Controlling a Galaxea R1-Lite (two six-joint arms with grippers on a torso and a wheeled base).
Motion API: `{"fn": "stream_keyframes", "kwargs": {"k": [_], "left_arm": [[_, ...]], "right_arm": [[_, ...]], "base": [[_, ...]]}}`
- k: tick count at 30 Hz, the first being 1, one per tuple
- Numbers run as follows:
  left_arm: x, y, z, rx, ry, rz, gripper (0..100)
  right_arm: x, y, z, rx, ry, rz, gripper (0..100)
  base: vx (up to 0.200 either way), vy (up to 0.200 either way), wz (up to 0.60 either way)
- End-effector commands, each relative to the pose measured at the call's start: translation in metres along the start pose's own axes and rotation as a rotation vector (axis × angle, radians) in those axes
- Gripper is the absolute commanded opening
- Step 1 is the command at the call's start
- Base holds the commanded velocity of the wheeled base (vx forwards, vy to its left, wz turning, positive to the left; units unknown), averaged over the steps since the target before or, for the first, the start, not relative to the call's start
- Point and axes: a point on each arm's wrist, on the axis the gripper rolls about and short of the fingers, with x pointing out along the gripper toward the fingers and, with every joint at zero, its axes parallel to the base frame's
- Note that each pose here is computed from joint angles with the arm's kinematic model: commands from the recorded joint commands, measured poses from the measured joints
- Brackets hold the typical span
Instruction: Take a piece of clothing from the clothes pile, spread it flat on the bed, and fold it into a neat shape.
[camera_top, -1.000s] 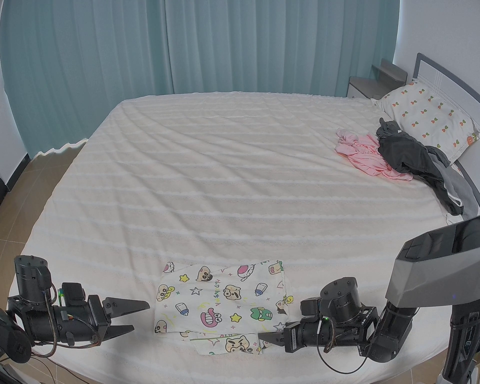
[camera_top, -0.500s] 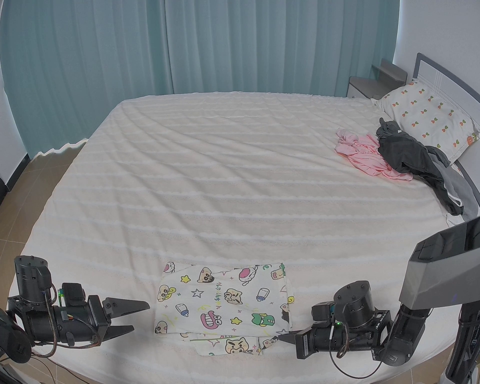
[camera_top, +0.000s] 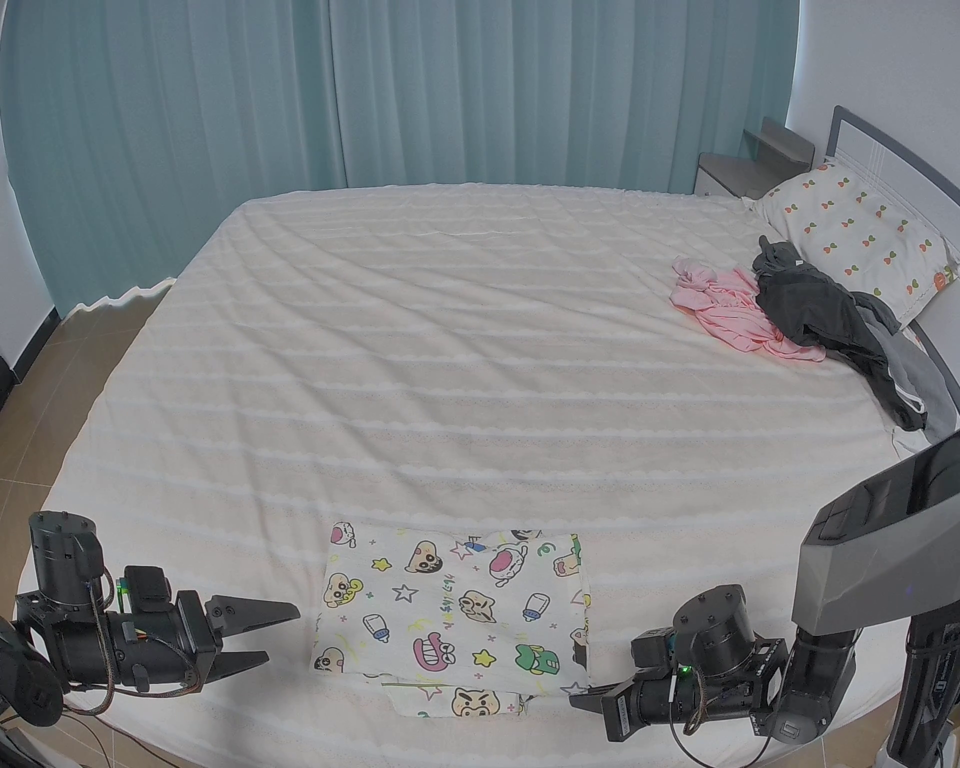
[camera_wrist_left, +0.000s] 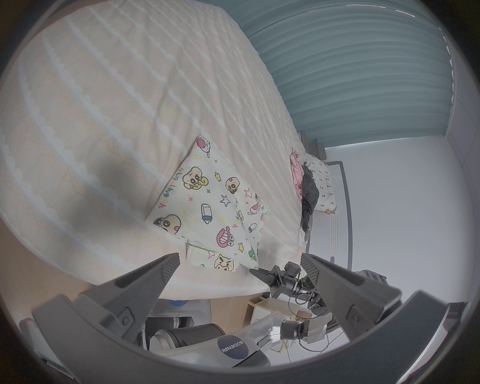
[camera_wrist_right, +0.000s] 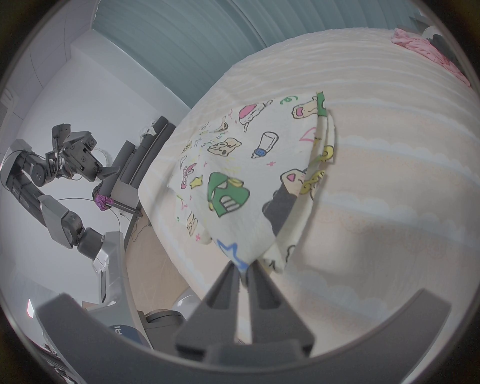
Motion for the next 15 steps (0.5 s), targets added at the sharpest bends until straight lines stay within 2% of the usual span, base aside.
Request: {"fn": "stream_keyframes", "kwargs": {"k": [1, 2, 4, 7, 9, 13, 15], "left_arm": [[0.001, 0.0, 0.0, -0.002, 0.003, 0.001, 100], [0.001, 0.0, 0.0, -0.002, 0.003, 0.001, 100], [0.002, 0.001, 0.0, -0.008, 0.009, 0.005, 100], [0.002, 0.002, 0.0, -0.012, 0.012, 0.009, 100], [0.004, 0.003, 0.0, -0.018, 0.021, 0.012, 100], [0.003, 0.005, -0.003, -0.03, 0.074, -0.021, 100], [0.002, 0.006, -0.006, -0.038, 0.114, -0.045, 100]], "right_arm": [[0.003, -0.002, -0.003, 0.004, 0.015, -0.006, 100], [0.003, -0.002, -0.003, 0.004, 0.015, -0.006, 100], [-0.005, 0.0, 0.005, -0.006, -0.056, 0.013, 100], [-0.015, -0.002, 0.01, -0.003, -0.113, 0.016, 100], [-0.027, -0.008, 0.025, 0.005, -0.214, 0.007, 100], [-0.026, -0.023, 0.058, 0.021, -0.34, -0.02, 100], [-0.02, -0.03, 0.078, 0.031, -0.372, -0.036, 100]], "base": [[0.0, 0.0, 0.0], [0.0, 0.0, 0.0], [0.0, 0.0, 0.0], [0.0, 0.0, 0.0], [0.0, 0.0, 0.0], [0.0, 0.0, 0.0], [0.0, 0.0, 0.0]]}}
